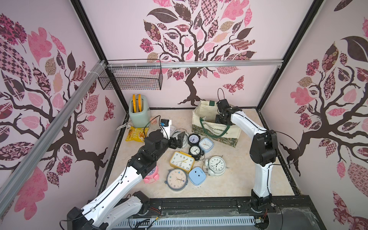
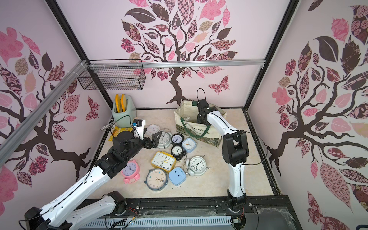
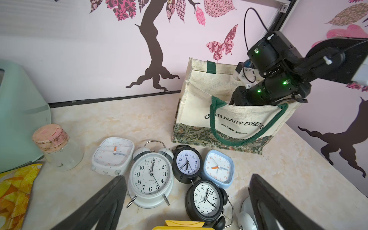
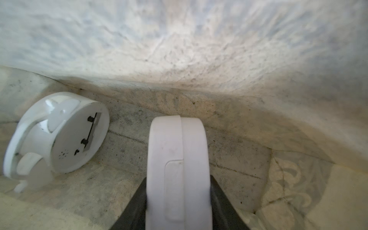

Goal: Put the alarm clock into the canvas bag
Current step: Place the alarm at the canvas bag, then move the alarm to the center of the board.

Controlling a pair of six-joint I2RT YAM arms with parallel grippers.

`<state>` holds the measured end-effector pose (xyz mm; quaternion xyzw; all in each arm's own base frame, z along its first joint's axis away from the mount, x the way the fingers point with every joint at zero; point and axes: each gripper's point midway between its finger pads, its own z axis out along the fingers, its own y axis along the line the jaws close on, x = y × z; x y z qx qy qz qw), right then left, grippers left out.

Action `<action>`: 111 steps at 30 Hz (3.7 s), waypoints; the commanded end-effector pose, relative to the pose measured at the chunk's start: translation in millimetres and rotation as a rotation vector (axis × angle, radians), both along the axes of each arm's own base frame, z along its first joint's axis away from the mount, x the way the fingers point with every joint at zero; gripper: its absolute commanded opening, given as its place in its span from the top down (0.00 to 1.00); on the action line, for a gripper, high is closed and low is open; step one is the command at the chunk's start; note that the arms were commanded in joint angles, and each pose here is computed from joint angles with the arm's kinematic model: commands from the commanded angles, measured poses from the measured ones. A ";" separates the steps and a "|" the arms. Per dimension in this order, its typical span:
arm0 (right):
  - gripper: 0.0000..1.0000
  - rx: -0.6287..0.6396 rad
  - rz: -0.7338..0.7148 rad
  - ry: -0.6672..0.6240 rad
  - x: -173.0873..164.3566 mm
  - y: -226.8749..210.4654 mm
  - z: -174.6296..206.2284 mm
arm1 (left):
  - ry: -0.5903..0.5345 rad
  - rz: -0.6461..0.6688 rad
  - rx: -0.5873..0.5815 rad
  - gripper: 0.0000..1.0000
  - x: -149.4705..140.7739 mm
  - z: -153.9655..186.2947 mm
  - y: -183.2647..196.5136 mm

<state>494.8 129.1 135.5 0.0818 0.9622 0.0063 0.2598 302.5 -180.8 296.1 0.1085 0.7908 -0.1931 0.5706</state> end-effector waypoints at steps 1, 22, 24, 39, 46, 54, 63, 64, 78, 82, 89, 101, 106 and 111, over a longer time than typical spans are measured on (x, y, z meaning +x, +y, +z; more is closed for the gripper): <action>0.56 0.043 0.000 -0.008 3.3 5.3 -0.2 | 0.083 0.073 0.040 0.02 2.1 -19.5 12.5; 0.16 0.206 0.009 -0.335 -42.0 5.2 127.0 | 0.794 0.640 0.037 0.02 -64.9 -112.2 143.4; 0.12 0.197 0.028 -0.368 -53.6 8.3 138.9 | 0.830 0.702 0.022 0.02 -66.2 -120.4 155.6; 0.00 0.315 0.326 -0.343 -142.3 92.8 138.4 | 1.103 1.091 -0.184 0.02 -98.4 -197.4 208.4; 0.00 0.343 0.391 -0.319 -155.5 108.8 133.4 | 1.159 0.990 -0.265 0.02 -98.0 -226.3 186.5; 0.00 0.357 0.416 -0.304 -158.0 114.7 127.8 | 1.170 0.889 -0.280 0.02 -97.3 -225.9 156.3; 0.00 0.348 0.419 -0.282 -156.9 116.1 121.0 | 1.162 0.827 -0.308 0.02 -87.2 -225.0 130.6; 0.00 0.347 0.420 -0.279 -157.2 116.5 119.0 | 1.145 0.865 -0.277 0.02 -92.3 -219.6 139.5; 0.00 0.368 0.577 -0.219 -187.0 154.8 104.8 | 1.036 1.005 -0.357 0.02 -85.6 -221.3 192.6; 0.00 0.387 0.654 -0.174 -207.5 174.1 96.1 | 1.060 0.977 -0.367 0.02 -83.8 -233.3 187.3; 0.00 0.413 0.673 -0.157 -213.9 179.1 90.8 | 1.071 0.872 -0.445 0.02 -87.3 -252.5 167.3; 0.00 0.453 0.696 -0.129 -216.2 189.0 85.2 | 0.969 1.110 -0.245 0.02 -107.7 -206.6 216.5; 0.00 0.459 0.706 -0.130 -217.2 190.8 88.8 | 1.016 1.064 -0.330 0.02 -110.1 -233.4 202.9; 0.00 0.468 0.719 -0.121 -220.5 191.4 88.7 | 1.016 0.965 -0.402 0.02 -100.8 -243.2 186.3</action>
